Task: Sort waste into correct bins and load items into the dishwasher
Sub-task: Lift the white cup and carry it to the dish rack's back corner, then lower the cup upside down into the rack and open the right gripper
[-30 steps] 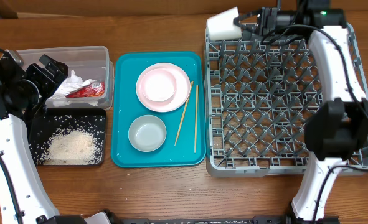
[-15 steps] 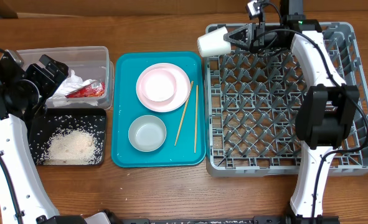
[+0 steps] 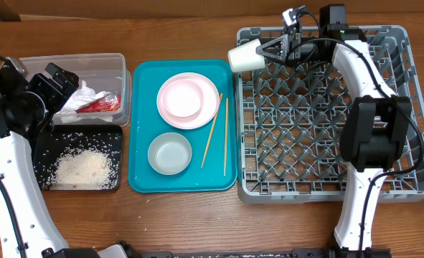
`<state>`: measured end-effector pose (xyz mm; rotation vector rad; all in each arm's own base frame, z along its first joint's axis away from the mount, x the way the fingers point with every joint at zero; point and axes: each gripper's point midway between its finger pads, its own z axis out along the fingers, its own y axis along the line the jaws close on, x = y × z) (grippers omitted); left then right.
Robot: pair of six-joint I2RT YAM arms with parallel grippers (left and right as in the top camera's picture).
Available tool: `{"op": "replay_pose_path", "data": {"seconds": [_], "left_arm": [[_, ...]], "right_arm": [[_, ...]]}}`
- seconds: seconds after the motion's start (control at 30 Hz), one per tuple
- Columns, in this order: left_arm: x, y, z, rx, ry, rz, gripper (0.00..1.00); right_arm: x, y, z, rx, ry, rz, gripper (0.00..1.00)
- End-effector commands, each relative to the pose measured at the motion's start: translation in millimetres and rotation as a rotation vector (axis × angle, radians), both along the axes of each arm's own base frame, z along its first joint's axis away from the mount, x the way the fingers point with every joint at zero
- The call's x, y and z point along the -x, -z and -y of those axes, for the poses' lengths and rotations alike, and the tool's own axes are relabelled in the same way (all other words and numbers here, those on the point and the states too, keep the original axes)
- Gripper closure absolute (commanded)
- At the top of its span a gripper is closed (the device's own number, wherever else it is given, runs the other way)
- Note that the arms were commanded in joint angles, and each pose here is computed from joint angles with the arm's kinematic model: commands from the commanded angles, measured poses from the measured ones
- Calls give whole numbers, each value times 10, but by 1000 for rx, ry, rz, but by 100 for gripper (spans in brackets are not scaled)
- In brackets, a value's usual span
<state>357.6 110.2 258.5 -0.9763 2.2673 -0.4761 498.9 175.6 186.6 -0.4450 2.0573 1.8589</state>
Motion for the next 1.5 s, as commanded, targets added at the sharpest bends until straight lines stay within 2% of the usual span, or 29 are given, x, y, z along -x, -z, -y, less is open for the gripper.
{"op": "replay_pose_path", "data": {"seconds": [0.0,0.2,0.87,1.47], "left_arm": [[-30,-107,16,-6,1,23,0],[-31,-106,15,-6,1,23,0],[-31,-106,15,-6,1,23,0],[-31,-106,15,-6,1,23,0]], "right_arm": [[7,76,-109,18,-13,4,96],[-54,237,-198,114,21,-25,96],[-119,315,-129,153,63,-65,96],[-71,662,107,331,127,-139,96]]}}
